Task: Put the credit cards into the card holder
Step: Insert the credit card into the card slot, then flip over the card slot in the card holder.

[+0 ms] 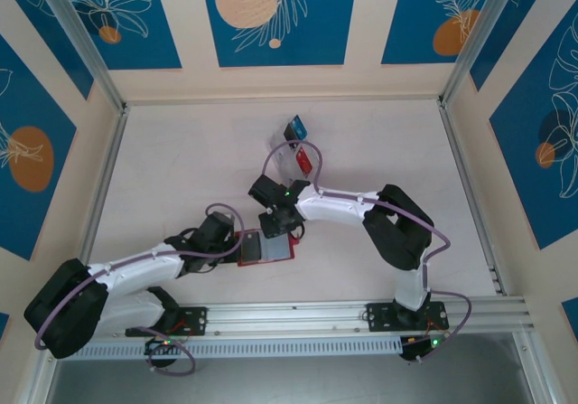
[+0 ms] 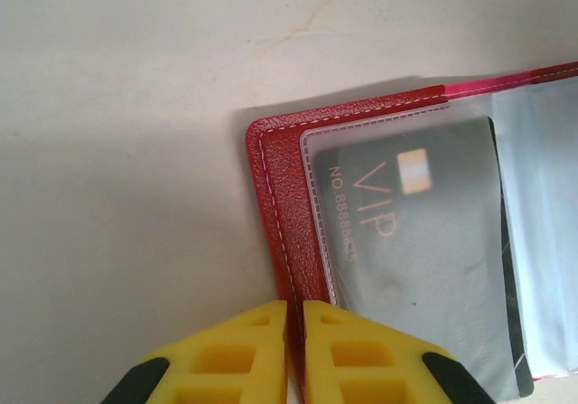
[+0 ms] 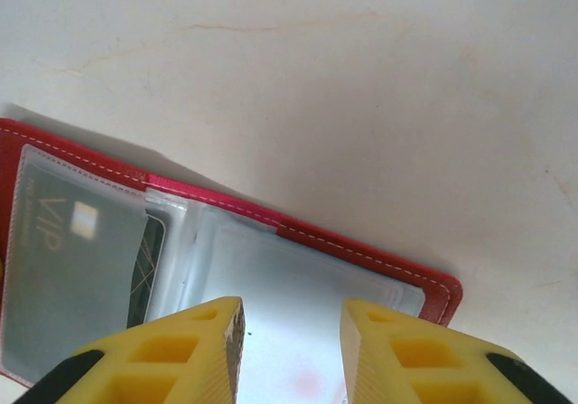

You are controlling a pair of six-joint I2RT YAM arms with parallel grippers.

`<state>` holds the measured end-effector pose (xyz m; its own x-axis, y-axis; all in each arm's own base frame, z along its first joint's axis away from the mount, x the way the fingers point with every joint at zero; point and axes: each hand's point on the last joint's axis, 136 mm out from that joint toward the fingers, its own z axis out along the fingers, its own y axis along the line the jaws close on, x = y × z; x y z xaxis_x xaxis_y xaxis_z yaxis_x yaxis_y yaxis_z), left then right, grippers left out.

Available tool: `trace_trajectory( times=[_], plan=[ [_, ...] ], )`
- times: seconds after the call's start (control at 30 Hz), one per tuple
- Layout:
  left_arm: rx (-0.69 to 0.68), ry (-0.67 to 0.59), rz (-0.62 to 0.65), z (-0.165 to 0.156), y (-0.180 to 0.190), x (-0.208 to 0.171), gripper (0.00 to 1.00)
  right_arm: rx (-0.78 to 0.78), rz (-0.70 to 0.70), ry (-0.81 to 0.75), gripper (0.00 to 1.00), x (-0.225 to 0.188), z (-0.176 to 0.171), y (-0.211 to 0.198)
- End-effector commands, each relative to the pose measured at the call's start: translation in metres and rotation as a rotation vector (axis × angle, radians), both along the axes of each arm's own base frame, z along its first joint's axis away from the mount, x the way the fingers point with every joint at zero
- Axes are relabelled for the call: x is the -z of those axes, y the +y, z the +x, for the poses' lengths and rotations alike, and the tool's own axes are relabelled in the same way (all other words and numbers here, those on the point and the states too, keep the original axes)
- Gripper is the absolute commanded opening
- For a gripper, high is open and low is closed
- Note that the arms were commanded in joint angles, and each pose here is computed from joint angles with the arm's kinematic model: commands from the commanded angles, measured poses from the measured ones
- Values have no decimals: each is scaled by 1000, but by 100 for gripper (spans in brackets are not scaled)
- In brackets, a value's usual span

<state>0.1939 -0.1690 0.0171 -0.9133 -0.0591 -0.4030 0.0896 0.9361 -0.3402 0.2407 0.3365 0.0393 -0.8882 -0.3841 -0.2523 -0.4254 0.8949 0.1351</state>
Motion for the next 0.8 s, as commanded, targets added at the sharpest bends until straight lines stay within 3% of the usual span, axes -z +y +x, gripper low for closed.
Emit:
trace_trajectory(
  times=[0.0, 0.43, 0.77],
  plan=[
    [5, 71, 77, -20, 17, 18, 11, -8, -52, 16, 36, 12, 1, -6],
    [3, 69, 75, -19, 16, 17, 11, 3, -93, 92, 34, 45, -23, -12],
    [2, 70, 72, -19, 16, 16, 10, 14, -86, 106, 7, 59, -39, -10]
  ],
)
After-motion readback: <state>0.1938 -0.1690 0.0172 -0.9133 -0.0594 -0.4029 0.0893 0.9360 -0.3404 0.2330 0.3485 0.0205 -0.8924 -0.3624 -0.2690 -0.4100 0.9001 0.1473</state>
